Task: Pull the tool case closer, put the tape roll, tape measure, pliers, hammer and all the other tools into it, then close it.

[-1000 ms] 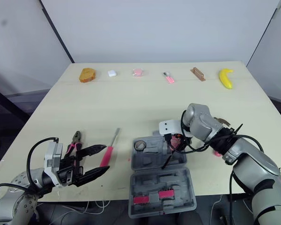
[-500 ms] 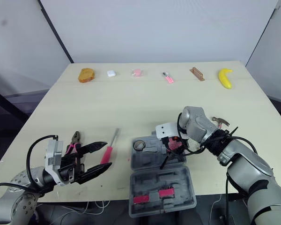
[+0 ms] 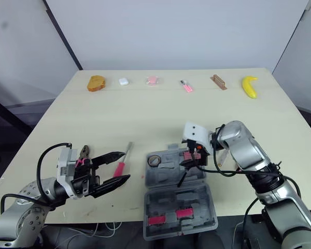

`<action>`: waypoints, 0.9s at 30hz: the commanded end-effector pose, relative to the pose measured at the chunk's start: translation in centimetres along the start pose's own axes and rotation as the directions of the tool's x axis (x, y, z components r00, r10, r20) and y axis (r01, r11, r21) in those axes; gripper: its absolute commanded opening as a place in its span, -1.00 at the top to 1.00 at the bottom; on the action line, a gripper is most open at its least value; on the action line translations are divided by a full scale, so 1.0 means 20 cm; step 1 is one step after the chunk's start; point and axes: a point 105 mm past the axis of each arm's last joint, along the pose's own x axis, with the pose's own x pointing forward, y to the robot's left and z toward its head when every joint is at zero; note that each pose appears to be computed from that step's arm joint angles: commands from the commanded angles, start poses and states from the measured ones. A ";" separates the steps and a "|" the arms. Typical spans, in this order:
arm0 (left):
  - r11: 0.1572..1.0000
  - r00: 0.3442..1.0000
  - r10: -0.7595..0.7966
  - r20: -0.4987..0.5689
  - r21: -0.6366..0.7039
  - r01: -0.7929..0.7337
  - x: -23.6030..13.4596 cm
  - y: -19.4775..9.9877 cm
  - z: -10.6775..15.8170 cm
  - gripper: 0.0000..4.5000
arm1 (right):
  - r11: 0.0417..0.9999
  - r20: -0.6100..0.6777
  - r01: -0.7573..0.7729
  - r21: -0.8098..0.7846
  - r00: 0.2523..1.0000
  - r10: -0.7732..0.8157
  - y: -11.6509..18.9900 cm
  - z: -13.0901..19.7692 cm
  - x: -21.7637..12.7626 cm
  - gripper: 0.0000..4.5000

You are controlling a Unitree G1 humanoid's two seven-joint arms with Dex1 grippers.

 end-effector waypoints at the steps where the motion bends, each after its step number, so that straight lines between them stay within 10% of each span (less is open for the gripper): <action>1: 0.999 0.999 -0.029 0.021 0.024 0.029 0.02 -0.01 0.05 -1.00 | 0.999 0.076 0.053 -0.005 0.996 -0.052 0.00 -0.01 -0.05 -0.88; 6: 0.999 0.999 -0.048 0.017 0.024 0.048 0.02 0.01 0.05 -1.00 | 0.998 0.096 0.058 0.032 0.994 -0.060 0.04 -0.08 -0.01 -0.15; 12: 0.998 0.998 -0.061 0.004 0.029 0.060 -0.01 0.03 0.04 -1.00 | 0.995 0.113 0.084 0.051 0.990 -0.089 0.04 -0.10 0.01 -0.11; 17: 0.997 0.998 -0.070 0.000 0.032 0.070 -0.02 0.04 0.04 -1.00 | 0.994 0.109 0.088 0.059 0.990 -0.094 0.05 -0.12 0.02 0.62; 27: 0.996 0.997 -0.080 -0.001 0.036 0.080 0.01 0.01 0.05 -1.00 | 0.991 0.102 0.114 0.072 0.987 -0.121 0.06 -0.18 0.04 0.62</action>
